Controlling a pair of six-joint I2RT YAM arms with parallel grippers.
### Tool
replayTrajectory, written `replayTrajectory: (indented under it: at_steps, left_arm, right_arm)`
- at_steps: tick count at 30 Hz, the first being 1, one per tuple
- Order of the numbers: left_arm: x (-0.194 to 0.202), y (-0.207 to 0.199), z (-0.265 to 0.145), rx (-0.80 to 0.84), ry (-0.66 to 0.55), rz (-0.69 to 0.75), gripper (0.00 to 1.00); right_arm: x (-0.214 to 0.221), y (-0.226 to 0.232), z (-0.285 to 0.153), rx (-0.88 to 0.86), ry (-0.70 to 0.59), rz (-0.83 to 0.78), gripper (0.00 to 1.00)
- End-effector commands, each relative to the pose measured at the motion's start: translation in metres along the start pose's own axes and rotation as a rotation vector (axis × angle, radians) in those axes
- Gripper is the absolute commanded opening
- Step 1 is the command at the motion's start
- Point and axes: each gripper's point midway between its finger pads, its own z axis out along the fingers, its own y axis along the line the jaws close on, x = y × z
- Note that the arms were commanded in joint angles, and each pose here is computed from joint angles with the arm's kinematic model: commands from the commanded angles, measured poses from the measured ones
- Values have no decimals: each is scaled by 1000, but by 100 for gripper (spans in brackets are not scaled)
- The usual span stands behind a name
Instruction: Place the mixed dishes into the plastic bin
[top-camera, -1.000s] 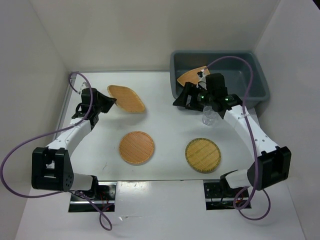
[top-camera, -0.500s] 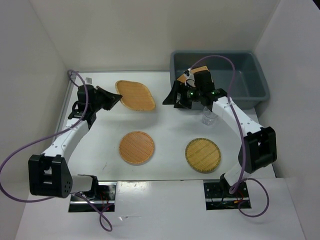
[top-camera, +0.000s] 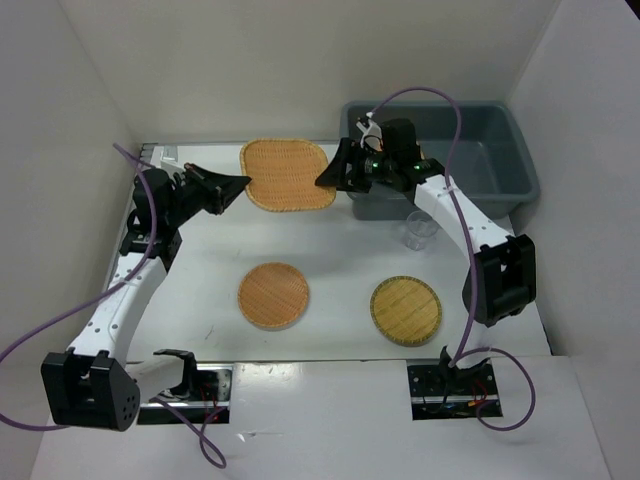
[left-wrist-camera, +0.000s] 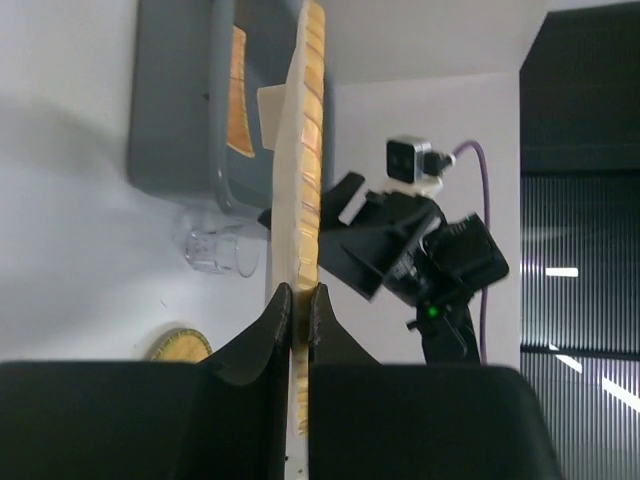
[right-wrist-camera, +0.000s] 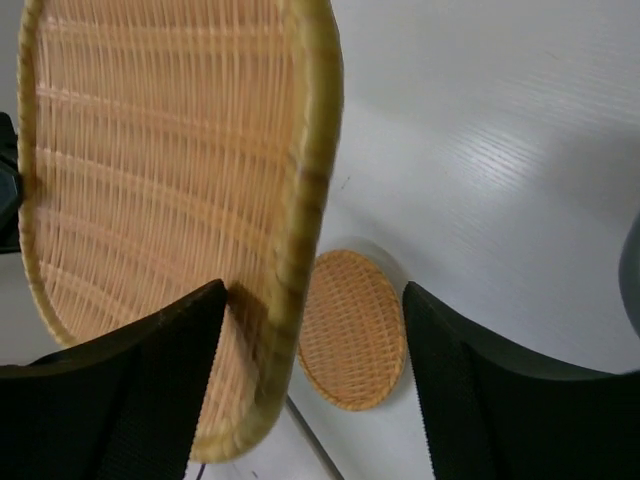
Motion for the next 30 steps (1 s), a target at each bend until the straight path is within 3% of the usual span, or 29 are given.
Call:
replayTrajectory:
  at_steps: [1, 2, 3, 6, 7, 10, 15, 16, 19, 20, 21, 27, 30]
  left_arm:
    - [8, -56, -21, 187, 31, 17, 0]
    - [9, -53, -20, 179, 34, -1, 0]
    - [12, -50, -20, 183, 46, -8, 0]
    - [14, -44, -21, 178, 49, -22, 0]
    - [12, -44, -21, 176, 40, -23, 0]
    - [9, -28, -15, 136, 15, -34, 0]
    - [0, 10, 4, 42, -18, -8, 1]
    - [-4, 18, 12, 23, -25, -5, 13]
    - [-10, 31, 27, -7, -17, 21, 80]
    - [-12, 34, 30, -28, -22, 33, 95]
    - [-21, 39, 33, -59, -56, 86, 100]
    - [-51, 44, 42, -183, -144, 287, 100]
    - [-58, 66, 43, -273, -154, 356, 100]
  right_arm:
    - [-20, 16, 13, -78, -26, -58, 74]
    - [-20, 20, 15, -106, -15, -44, 69]
    - [-19, 20, 17, -116, -8, -45, 58]
    - [-22, 24, 19, -141, -11, -37, 37]
    - [-22, 25, 19, -141, -10, -28, 23]
    - [-22, 28, 18, -154, -10, -24, 2]
    - [-21, 32, 17, -181, -10, -7, 0]
    - [-22, 30, 18, -169, -20, -6, 0]
    - [-26, 22, 20, -123, -44, 5, 0]
    - [-30, 21, 20, -108, -57, 5, 0]
    - [-37, 24, 18, -101, -80, -4, 0]
    - [-96, -28, -5, 88, -231, 32, 0]
    - [-131, -58, -32, 159, -309, 66, 0]
